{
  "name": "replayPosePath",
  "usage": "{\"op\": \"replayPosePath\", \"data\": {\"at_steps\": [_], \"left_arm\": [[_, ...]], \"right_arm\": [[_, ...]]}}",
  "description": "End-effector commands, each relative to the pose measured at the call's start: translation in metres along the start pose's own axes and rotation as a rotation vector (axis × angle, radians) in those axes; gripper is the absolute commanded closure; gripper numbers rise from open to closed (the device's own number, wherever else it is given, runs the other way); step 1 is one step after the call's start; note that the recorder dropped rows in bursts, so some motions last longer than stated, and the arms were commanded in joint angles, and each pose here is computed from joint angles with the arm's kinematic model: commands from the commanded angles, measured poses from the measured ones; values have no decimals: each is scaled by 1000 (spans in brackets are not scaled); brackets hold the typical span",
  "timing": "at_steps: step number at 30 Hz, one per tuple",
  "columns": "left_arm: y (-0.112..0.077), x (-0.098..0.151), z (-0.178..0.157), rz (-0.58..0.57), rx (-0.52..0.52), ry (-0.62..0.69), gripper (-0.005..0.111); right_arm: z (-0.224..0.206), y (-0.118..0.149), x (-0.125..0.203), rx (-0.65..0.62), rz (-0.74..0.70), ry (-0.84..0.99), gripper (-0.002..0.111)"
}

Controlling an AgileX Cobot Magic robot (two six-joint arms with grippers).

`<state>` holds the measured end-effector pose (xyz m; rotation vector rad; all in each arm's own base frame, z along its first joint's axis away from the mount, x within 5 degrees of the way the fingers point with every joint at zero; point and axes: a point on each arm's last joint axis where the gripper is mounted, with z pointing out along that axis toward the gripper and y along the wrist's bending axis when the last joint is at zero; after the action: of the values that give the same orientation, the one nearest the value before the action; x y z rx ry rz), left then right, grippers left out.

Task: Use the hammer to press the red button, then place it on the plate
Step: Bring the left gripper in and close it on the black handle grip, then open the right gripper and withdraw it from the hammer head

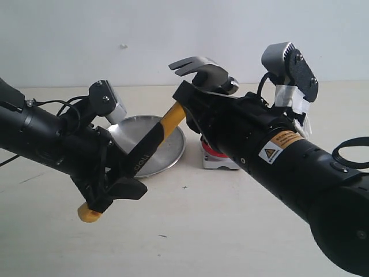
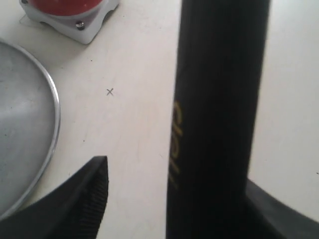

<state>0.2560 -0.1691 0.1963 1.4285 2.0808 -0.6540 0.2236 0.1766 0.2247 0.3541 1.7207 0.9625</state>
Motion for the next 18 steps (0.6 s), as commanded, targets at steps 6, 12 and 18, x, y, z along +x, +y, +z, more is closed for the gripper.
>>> {"op": "replayPosePath", "data": {"at_steps": [6, 12, 18], "left_arm": [[2, 2, 6, -13, -15, 2, 107], [2, 1, 6, -16, -11, 1, 107], [2, 1, 6, -9, -15, 0, 107]], "right_arm": [[1, 10, -10, -61, -3, -69, 108], [1, 9, -9, -52, -3, -56, 100], [1, 6, -5, -23, -4, -10, 65]]}}
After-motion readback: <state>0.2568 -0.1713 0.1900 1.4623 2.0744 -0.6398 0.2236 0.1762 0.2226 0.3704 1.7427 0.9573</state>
